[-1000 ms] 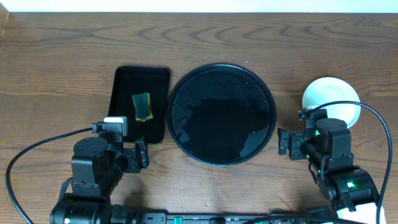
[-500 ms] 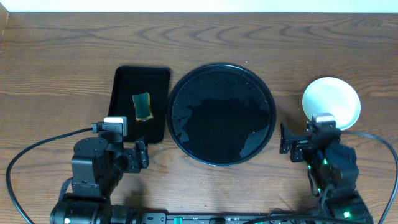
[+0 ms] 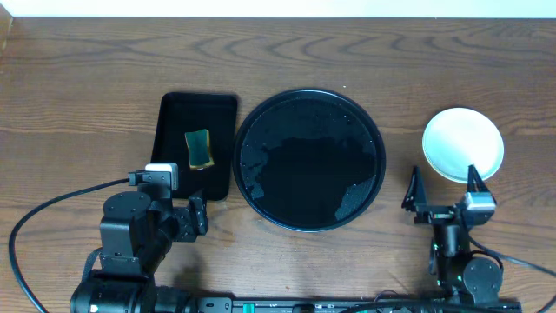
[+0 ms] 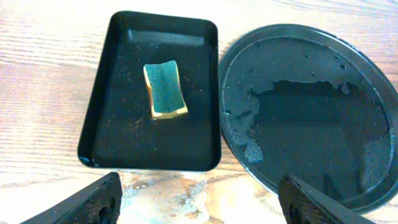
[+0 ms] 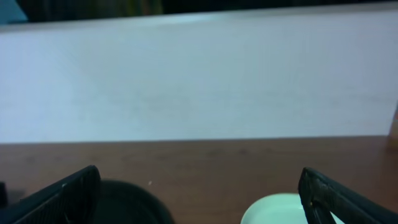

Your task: Clean dirty plates on tray and stack at the side

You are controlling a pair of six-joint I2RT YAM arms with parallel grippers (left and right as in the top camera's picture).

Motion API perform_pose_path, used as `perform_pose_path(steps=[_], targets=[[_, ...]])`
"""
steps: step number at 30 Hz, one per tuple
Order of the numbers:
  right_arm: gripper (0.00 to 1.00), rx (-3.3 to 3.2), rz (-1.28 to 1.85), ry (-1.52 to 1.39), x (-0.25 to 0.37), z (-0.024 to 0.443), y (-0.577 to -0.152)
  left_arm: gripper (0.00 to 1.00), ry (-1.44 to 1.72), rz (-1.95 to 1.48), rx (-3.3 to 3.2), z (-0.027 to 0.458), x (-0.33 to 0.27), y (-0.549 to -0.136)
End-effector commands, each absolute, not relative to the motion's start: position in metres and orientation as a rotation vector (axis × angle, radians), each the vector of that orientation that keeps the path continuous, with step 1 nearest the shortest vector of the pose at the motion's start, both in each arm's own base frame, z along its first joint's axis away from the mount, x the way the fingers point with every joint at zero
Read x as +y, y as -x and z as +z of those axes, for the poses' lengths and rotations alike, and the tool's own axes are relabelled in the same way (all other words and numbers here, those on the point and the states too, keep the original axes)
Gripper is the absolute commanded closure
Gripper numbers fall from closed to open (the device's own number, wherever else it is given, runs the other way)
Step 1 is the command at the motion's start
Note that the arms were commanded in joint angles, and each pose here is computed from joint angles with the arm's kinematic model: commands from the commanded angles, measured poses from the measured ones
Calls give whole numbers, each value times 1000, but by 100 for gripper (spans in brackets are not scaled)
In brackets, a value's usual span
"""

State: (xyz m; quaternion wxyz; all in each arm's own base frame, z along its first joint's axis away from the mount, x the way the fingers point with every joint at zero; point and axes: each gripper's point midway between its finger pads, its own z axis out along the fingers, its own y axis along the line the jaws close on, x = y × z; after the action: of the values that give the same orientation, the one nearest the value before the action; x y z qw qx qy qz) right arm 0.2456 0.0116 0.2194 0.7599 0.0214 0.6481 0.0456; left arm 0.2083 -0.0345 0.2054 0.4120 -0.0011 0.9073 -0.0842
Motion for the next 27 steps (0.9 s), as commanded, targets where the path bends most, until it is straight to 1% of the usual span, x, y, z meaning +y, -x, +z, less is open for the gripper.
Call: perform_pose_path(steps=[1, 5, 11, 16, 27], targets=[[1, 1370, 56, -74, 0, 223, -242, 20, -3, -203, 2279, 206, -33, -209], [1, 1423, 16, -66, -4, 211, -244, 20, -3, -203, 2279, 206, -33, -209], [1, 1649, 21, -28, 2, 156, -246, 19, -3, -203, 2279, 206, -33, -209], [1, 1645, 43, 24, 10, 157, -246, 20, -3, -203, 2279, 206, -33, -209], [1, 1645, 42, 22, 10, 157, -246, 20, -3, -203, 2279, 206, -33, -209]])
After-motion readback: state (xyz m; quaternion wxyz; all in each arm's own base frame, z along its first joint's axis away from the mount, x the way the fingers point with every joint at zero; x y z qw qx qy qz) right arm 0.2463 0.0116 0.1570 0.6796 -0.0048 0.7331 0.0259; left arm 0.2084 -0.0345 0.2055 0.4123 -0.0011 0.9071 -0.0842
